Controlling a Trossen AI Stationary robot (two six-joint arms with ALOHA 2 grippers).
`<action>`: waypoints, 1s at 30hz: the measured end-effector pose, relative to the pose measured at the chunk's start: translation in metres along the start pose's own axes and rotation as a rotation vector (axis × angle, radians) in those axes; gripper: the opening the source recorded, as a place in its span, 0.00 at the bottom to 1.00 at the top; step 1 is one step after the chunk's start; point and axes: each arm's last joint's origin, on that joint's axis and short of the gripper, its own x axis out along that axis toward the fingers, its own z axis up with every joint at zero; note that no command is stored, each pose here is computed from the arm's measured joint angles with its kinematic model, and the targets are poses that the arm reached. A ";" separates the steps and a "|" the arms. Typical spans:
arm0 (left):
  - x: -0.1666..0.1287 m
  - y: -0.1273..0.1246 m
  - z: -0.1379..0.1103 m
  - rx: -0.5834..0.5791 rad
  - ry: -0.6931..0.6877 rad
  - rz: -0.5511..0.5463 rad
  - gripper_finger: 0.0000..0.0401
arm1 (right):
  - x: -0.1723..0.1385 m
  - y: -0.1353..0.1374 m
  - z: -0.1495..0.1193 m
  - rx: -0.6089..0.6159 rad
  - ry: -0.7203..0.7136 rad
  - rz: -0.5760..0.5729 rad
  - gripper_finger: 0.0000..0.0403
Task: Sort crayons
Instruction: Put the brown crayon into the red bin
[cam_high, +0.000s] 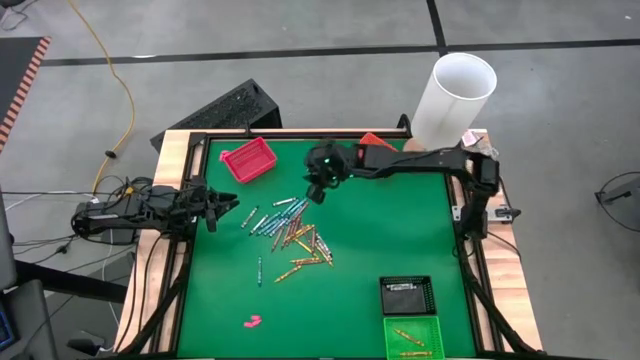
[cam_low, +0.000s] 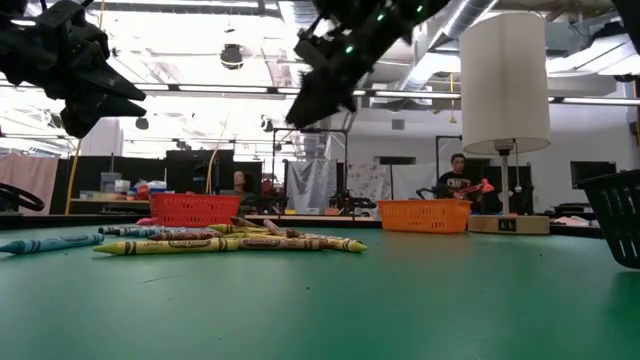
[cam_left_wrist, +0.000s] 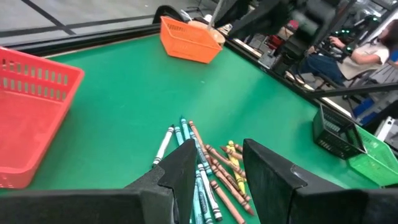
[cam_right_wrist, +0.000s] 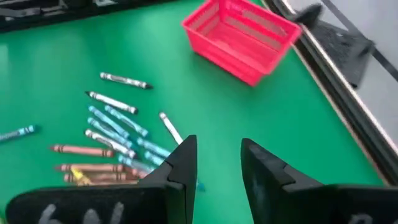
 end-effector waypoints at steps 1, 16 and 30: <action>0.000 0.000 0.000 -0.001 0.002 -0.005 0.30 | 0.006 0.003 -0.002 0.008 0.000 0.013 0.29; 0.000 -0.002 0.000 -0.003 0.028 -0.060 0.30 | 0.033 0.100 -0.077 0.257 0.444 -0.005 0.29; 0.000 -0.002 0.000 -0.009 0.029 -0.062 0.30 | 0.038 0.154 -0.075 0.534 0.161 -0.025 0.29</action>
